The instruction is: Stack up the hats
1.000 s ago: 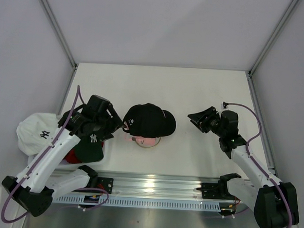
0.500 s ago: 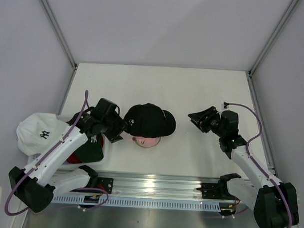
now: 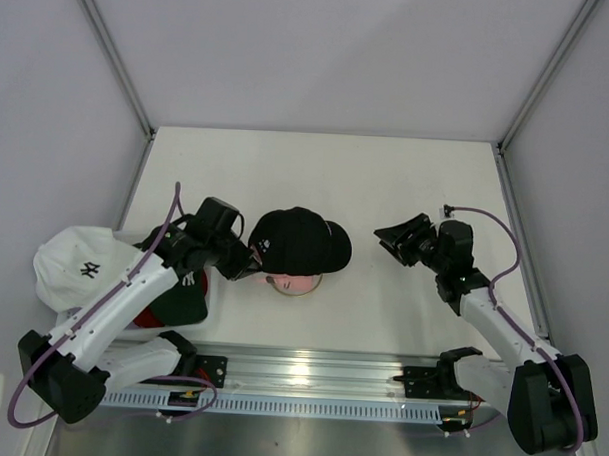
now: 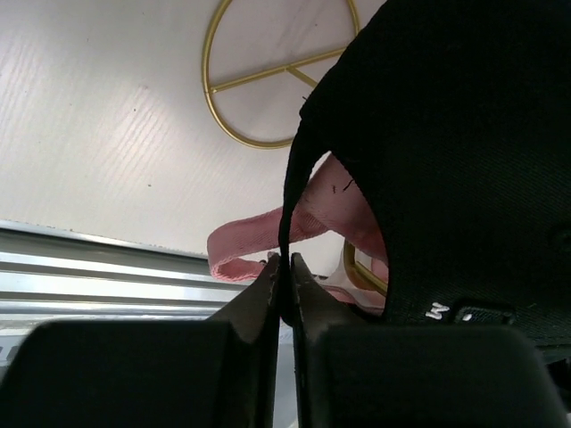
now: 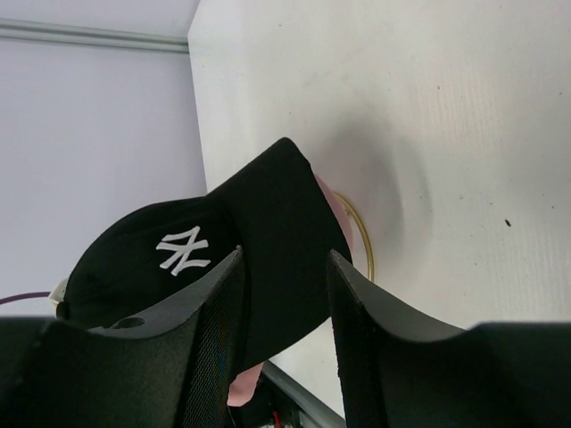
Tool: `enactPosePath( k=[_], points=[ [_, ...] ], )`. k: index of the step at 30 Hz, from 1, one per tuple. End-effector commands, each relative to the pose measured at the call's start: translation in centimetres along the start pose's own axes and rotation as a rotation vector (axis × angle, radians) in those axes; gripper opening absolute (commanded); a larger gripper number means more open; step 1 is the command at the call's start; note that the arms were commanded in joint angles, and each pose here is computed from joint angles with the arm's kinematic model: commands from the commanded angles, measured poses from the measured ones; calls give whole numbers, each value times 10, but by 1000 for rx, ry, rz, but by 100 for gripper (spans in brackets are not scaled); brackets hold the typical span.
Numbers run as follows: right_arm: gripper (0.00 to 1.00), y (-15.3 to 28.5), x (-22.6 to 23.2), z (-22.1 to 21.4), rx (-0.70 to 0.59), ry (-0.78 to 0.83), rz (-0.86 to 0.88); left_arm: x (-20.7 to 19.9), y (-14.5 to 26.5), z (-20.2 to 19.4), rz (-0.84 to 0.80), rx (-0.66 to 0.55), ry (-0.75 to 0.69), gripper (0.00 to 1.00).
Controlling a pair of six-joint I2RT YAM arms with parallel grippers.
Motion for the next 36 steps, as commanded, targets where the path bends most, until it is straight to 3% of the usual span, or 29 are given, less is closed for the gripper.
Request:
enactPosePath(
  k=[1, 2, 8, 16, 21, 25, 30, 36],
  points=[
    [46, -3, 7, 0, -15, 46, 31, -12, 1, -7, -36, 37, 12, 7],
    [46, -4, 7, -2, -11, 48, 27, -12, 0, -8, -30, 43, 11, 1],
    [45, -5, 3, -10, 7, 117, -5, -1, -1, -19, 16, 107, -9, 1],
    [49, -15, -2, -32, 98, 231, -42, 18, 37, -26, 73, 146, -178, 1],
    [52, -25, -7, -42, 135, 108, -29, 33, 24, -46, 68, 245, -181, 1],
    [54, -22, -3, -58, 146, -89, -24, 39, 11, -51, 79, 255, -175, 1],
    [62, -17, 12, -66, 109, -133, 2, 50, -8, -53, 159, 239, -223, 1],
    [63, -26, 15, -72, 130, -101, 7, 70, -28, -44, 291, 188, -262, 1]
  ],
)
Point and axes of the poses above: each gripper's point midway between its finger pads, its own y axis back along the fingers, its own x axis along the line the jaws close on, z = x × y, the point moved 2 cm from there along y, back along the fingers, and after that the axes turned 9 degrees about -y, right-handed, at the moved point
